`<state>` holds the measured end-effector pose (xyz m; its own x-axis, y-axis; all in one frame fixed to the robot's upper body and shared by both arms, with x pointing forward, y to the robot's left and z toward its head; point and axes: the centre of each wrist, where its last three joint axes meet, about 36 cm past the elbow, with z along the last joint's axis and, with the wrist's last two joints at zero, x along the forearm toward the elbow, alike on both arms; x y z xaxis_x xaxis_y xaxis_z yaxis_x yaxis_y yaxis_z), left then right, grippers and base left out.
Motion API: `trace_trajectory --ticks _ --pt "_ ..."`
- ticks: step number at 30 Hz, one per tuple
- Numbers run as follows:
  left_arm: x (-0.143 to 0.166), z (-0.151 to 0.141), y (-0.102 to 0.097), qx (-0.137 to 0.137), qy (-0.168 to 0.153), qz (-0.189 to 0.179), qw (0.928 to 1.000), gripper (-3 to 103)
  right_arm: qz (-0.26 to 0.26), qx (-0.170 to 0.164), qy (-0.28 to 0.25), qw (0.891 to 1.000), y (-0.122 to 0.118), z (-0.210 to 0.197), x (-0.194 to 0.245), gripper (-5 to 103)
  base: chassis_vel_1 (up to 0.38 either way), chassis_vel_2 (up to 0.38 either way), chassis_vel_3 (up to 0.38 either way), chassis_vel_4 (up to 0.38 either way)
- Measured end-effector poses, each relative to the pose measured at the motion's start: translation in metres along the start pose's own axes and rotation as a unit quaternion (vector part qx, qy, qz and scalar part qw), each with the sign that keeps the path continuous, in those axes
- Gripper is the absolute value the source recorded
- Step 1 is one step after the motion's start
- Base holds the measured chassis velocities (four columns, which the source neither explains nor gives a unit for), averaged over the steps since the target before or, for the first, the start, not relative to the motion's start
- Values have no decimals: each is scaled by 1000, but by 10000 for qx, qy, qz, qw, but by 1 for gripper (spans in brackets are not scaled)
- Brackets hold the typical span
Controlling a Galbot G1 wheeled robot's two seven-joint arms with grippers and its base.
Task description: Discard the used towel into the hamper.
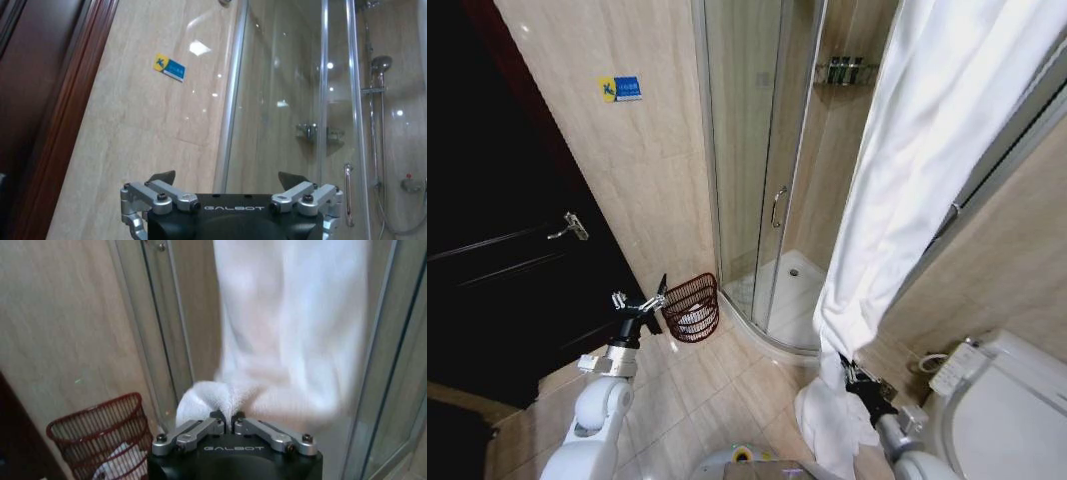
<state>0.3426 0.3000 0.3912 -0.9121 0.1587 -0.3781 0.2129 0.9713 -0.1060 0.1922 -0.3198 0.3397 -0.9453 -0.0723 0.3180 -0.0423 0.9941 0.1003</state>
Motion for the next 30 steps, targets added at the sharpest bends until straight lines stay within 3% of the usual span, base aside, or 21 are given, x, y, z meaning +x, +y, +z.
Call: trace_trajectory --ticks 2,5,6,9,10,13,22,25,30 --pt "0 0 0 -1 0 5 10000 100 -11 21 -57 10000 2 2 2 3 0 0 0 0" --pt "-1 0 0 -7 -5 16 10000 100 -228 274 -804 9961 14 -10 13 3 0 0 0 0" --pt "-1 0 0 -7 -5 16 10000 100 -228 274 -804 9961 14 -10 13 3 0 0 0 0" --pt "-1 0 0 -8 -7 22 10000 100 -441 564 -1803 9810 31 -63 26 3 0 0 0 0" --pt "-1 0 0 -8 -7 22 10000 100 -441 564 -1803 9810 31 -63 26 3 0 0 0 0" --pt "1 0 -1 5 4 21 10000 100 -317 812 -2493 9645 38 -115 32 3 0 0 0 0" --pt "3 -1 -1 1 -12 20 10000 100 -31 1088 -2942 9495 37 -155 24 3 0 0 0 0" --pt "4 -2 0 -12 -21 -6 10000 100 12 1312 -3225 9374 37 -201 22 3 0 0 0 0" --pt "7 -2 -1 -8 -13 -39 10000 100 109 1349 -3237 9364 18 -242 19 3 0 0 0 0"
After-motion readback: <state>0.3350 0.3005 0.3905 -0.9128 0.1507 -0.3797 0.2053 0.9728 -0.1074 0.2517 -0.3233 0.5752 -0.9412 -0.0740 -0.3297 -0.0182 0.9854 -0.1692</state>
